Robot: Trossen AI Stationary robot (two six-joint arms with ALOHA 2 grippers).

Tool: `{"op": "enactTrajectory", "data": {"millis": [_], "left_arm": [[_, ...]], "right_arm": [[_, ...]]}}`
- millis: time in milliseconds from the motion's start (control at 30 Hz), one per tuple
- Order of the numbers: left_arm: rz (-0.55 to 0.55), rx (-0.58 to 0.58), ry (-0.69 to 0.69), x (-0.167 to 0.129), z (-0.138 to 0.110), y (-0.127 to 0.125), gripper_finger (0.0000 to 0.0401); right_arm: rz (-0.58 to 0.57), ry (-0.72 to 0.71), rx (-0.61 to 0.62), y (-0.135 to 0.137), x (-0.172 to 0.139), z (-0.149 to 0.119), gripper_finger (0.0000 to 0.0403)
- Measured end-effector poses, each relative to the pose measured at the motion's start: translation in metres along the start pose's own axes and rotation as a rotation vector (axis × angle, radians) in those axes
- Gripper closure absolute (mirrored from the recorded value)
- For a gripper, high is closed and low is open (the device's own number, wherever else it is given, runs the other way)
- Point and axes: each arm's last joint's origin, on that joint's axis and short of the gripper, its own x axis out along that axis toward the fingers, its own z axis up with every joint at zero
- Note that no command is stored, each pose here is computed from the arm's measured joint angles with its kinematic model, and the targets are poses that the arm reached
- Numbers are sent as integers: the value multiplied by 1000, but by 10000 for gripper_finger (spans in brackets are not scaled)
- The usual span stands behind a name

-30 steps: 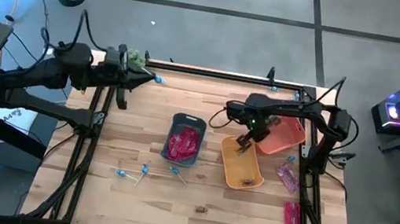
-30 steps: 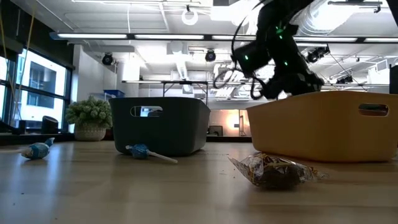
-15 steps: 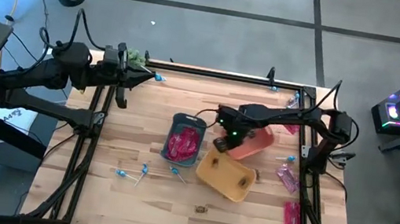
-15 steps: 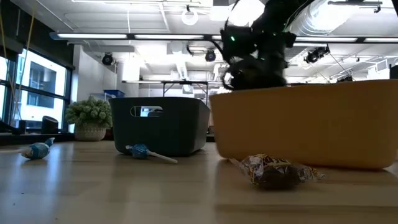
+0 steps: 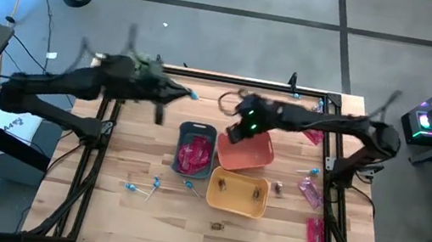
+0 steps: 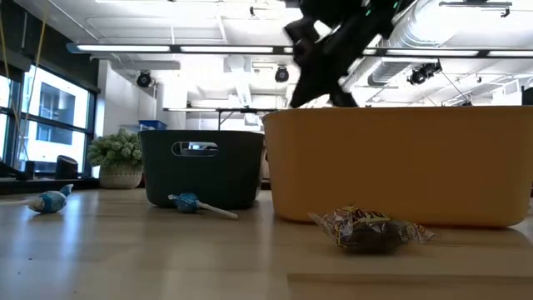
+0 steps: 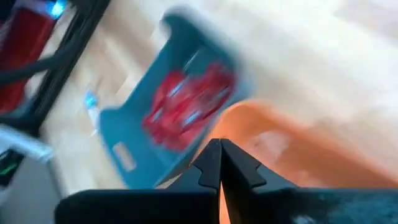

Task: Sort candy
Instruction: Put the blue lollipop into the orange bin

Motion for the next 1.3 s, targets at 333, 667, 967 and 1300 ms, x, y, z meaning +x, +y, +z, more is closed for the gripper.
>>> {"op": "enactTrajectory", "data": {"millis": [333, 667, 967, 1300], "left_arm": [[-187, -16, 215, 141, -81, -17, 400], [-150, -289, 347, 192, -126, -18, 315], [-293, -412, 440, 153, -90, -2, 227], [-99, -296, 744, 31, -74, -62, 221]], "right_arm": [[-168, -351, 3, -10, -138, -11, 403], [-198, -344, -1, -13, -160, -27, 403], [-229, -310, -32, -15, -154, -27, 403], [-276, -310, -86, -17, -152, -26, 403]]}}
